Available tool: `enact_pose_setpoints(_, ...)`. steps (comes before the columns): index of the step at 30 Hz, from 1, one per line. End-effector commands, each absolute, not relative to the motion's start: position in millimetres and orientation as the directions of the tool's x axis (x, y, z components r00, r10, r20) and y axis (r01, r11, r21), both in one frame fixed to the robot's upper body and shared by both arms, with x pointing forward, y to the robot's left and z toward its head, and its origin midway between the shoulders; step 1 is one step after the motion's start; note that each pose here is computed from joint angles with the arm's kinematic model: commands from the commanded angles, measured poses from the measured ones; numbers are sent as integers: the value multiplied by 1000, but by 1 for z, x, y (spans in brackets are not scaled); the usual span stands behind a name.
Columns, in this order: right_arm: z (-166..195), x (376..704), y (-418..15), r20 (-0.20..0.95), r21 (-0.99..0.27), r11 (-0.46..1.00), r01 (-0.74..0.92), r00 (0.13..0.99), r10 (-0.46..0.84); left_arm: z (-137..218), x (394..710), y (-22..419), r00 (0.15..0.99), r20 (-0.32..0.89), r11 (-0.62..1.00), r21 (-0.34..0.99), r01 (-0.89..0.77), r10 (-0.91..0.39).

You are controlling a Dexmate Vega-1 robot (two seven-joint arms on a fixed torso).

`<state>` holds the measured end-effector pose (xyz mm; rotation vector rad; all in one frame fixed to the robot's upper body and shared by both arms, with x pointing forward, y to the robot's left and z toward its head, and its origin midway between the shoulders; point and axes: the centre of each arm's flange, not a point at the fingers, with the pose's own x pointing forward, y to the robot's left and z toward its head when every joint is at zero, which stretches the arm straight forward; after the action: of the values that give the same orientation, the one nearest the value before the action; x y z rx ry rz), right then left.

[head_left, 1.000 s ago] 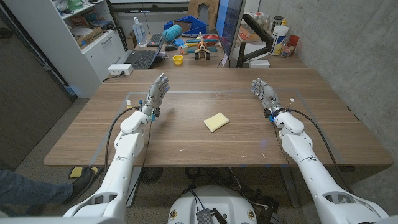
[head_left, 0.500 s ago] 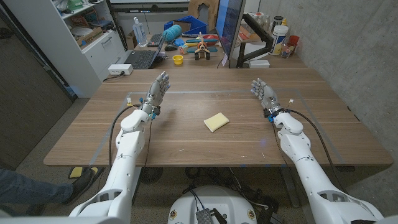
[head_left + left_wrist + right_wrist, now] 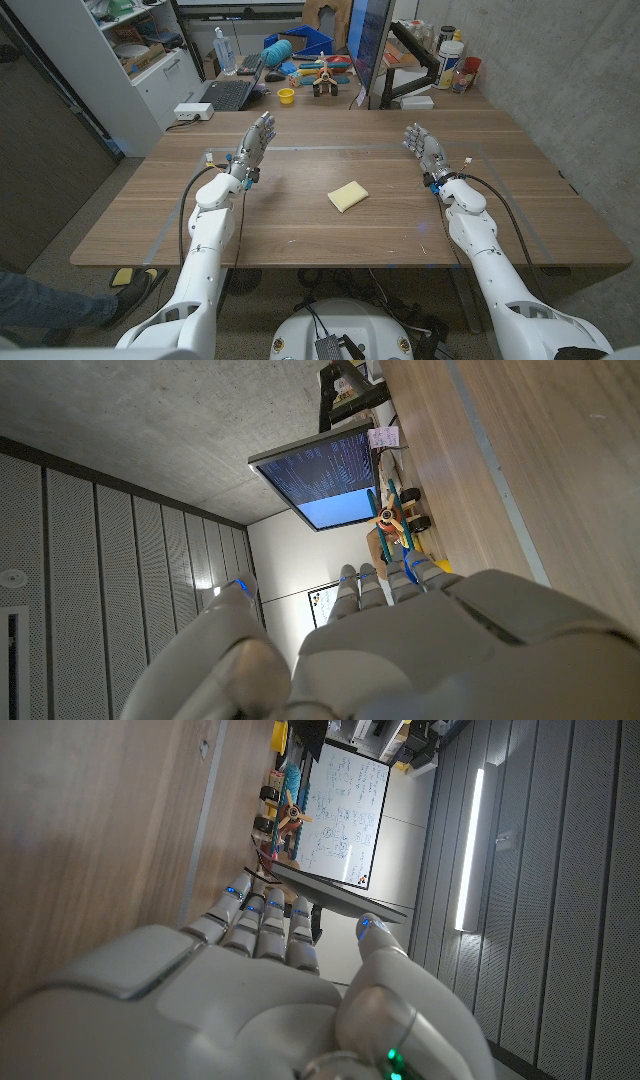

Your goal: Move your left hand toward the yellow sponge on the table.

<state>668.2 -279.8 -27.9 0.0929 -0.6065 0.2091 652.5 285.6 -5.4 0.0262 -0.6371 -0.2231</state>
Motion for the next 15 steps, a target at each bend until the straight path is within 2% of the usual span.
enact_pose_setpoints(1, -27, 670, -280, 581, 36, 974, -225, 797, 163, -2, 648, 280, 772, 593, 973, 121, 195, -228)
enact_pose_setpoints(15, -26, 668, -284, 590, 47, 974, -221, 793, 152, 6, 640, 273, 754, 605, 966, 162, 199, -257)
